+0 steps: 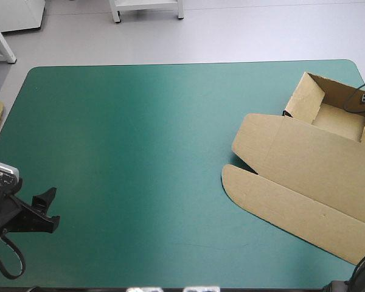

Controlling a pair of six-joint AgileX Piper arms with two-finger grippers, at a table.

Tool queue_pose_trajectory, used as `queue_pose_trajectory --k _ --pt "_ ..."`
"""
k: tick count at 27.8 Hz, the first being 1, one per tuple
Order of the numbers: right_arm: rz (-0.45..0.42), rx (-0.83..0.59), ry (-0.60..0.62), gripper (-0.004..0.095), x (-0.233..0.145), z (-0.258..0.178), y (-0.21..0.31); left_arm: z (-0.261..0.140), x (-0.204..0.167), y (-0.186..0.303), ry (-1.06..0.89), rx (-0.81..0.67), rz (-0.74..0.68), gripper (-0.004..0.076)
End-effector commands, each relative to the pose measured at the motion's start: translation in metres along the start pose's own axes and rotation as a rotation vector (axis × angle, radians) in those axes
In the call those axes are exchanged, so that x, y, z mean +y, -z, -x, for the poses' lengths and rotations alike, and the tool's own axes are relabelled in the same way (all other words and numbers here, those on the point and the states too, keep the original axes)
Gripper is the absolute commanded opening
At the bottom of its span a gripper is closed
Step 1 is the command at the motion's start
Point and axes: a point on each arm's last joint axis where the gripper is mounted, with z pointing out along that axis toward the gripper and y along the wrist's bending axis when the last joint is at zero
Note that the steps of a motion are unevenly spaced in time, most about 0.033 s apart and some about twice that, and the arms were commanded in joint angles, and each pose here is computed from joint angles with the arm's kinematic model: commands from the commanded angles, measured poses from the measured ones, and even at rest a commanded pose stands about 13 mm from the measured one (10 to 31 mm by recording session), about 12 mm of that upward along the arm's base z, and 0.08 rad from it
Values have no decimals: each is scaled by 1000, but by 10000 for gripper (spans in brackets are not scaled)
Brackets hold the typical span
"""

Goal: Fold the box

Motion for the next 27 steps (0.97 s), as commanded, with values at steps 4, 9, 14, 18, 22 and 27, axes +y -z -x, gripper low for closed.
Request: queue_pose_trajectory --k 4,9,14,18,22,27 --pt "209 -144 69 434 31 -15 77 12 12 5 -23 -104 118 472" --pt "311 -200 205 372 70 -51 124 13 11 3 15 -125 118 472" --pt "468 -274 305 326 101 -100 166 5 8 -10 3 -73 114 472" --pt "522 -359 346 324 106 -149 200 -4 6 -17 1 -42 105 472" --pt "549 -435 402 324 98 -207 224 -13 6 -9 34 -64 94 472" --pt "517 -828 420 323 64 -317 248 -33 0 20 71 -202 -4 472"
